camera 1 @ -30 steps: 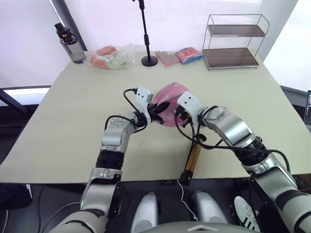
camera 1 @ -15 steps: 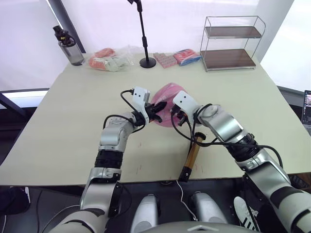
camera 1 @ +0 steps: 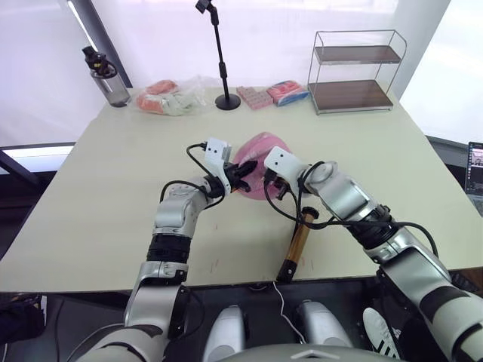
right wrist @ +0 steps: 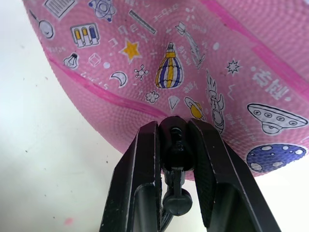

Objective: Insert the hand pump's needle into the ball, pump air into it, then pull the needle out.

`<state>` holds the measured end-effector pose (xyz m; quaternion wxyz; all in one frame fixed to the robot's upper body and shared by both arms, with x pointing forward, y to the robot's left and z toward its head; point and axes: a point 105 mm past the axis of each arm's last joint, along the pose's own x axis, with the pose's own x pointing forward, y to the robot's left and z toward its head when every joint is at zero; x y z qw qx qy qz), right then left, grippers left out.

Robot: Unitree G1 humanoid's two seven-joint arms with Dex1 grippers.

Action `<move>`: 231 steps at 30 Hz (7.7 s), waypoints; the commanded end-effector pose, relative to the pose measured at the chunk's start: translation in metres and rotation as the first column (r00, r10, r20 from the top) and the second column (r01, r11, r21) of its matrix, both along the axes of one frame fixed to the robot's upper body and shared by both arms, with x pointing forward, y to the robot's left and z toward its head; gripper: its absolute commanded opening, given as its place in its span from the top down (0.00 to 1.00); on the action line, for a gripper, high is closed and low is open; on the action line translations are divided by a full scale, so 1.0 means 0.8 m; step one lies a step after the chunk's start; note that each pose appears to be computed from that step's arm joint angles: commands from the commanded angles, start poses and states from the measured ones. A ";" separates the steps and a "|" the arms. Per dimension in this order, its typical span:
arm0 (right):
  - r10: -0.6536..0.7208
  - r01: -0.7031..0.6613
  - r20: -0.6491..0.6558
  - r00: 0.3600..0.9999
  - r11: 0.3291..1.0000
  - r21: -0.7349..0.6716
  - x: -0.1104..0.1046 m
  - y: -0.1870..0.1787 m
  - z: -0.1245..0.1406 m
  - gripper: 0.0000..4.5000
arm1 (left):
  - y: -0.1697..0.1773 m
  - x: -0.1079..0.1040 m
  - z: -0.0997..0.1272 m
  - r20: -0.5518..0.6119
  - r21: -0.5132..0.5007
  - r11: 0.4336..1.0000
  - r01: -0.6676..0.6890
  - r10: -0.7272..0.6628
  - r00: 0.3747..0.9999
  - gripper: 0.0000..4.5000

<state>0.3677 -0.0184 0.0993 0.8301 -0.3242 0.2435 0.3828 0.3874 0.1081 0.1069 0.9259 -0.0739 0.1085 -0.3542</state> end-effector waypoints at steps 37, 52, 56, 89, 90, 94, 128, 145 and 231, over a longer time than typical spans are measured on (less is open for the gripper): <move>0.006 -0.043 -0.160 0.987 0.972 -0.231 0.010 -0.022 -0.086 0.92 | 0.010 -0.020 -0.073 -0.237 -0.001 0.999 -0.054 0.052 0.970 1.00; -0.005 -0.043 -0.167 0.986 0.959 -0.279 0.018 -0.029 -0.121 0.92 | 0.012 -0.022 -0.075 -0.247 -0.005 0.998 -0.065 0.061 0.967 1.00; -0.021 -0.020 -0.161 0.987 0.967 -0.253 0.021 -0.025 -0.122 0.92 | 0.013 -0.023 -0.076 -0.252 -0.005 0.998 -0.068 0.064 0.966 1.00; -0.207 0.465 -0.574 0.792 0.814 0.347 0.019 0.061 -0.065 0.92 | 0.026 -0.025 -0.082 -0.272 -0.011 0.995 -0.102 0.095 0.958 1.00; -0.203 0.471 -0.583 0.787 0.807 0.355 0.019 0.064 -0.064 0.92 | 0.026 -0.025 -0.082 -0.272 -0.011 0.995 -0.103 0.096 0.958 1.00; -0.185 0.526 -0.634 0.751 0.748 0.404 0.018 0.077 -0.054 0.92 | 0.027 -0.026 -0.082 -0.275 -0.010 0.995 -0.102 0.095 0.957 1.00; -0.129 0.124 0.057 0.990 0.989 0.082 0.054 0.037 -0.028 0.92 | 0.057 -0.016 -0.079 -0.275 0.034 0.994 -0.102 0.108 0.955 1.00; -0.211 0.152 0.198 0.957 0.949 0.276 0.041 0.012 0.011 0.92 | 0.072 -0.016 -0.082 -0.288 0.056 0.995 -0.088 0.101 0.952 1.00; 0.010 -0.229 0.318 0.948 0.715 0.661 -0.205 -0.222 0.029 0.00 | 0.065 0.041 0.042 0.033 0.208 0.957 0.202 -0.213 0.976 0.01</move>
